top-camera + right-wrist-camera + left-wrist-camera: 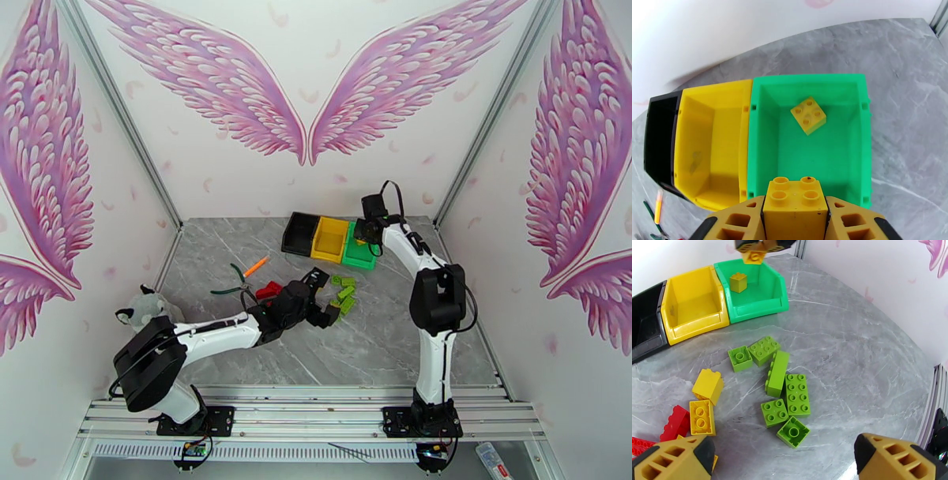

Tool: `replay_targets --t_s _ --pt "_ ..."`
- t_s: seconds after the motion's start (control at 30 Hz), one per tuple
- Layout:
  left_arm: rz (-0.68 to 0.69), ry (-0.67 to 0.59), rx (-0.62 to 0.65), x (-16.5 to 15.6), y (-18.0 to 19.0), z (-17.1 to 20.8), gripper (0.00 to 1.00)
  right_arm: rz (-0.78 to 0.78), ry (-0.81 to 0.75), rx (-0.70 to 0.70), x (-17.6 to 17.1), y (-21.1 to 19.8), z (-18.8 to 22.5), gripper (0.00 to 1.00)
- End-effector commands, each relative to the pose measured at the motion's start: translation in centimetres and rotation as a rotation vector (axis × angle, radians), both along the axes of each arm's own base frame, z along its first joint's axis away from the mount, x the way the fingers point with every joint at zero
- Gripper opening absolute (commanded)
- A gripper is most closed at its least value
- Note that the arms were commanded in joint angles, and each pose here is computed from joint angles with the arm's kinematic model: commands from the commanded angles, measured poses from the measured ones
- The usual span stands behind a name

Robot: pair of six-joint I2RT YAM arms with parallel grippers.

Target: Sort the legos into containers by color

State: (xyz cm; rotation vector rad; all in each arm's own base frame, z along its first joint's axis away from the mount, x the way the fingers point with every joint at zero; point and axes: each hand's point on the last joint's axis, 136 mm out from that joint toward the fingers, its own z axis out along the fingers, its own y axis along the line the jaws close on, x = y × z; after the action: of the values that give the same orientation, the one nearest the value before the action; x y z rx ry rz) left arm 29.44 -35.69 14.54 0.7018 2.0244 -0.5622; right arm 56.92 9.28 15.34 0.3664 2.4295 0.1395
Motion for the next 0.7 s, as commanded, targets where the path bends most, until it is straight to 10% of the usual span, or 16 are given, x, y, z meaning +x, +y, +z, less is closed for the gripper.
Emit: replay_targets --t_s 0.0,0.67 --pt "0.038 -0.074 0.020 0.9 0.7 2.4 0.99 0.007 0.042 0.006 0.2 0.0 0.0 0.59" --pt "0.440 0.024 -0.237 5.5 13.0 3.9 0.99 0.452 -0.018 0.015 -13.5 14.2 3.3 0.66"
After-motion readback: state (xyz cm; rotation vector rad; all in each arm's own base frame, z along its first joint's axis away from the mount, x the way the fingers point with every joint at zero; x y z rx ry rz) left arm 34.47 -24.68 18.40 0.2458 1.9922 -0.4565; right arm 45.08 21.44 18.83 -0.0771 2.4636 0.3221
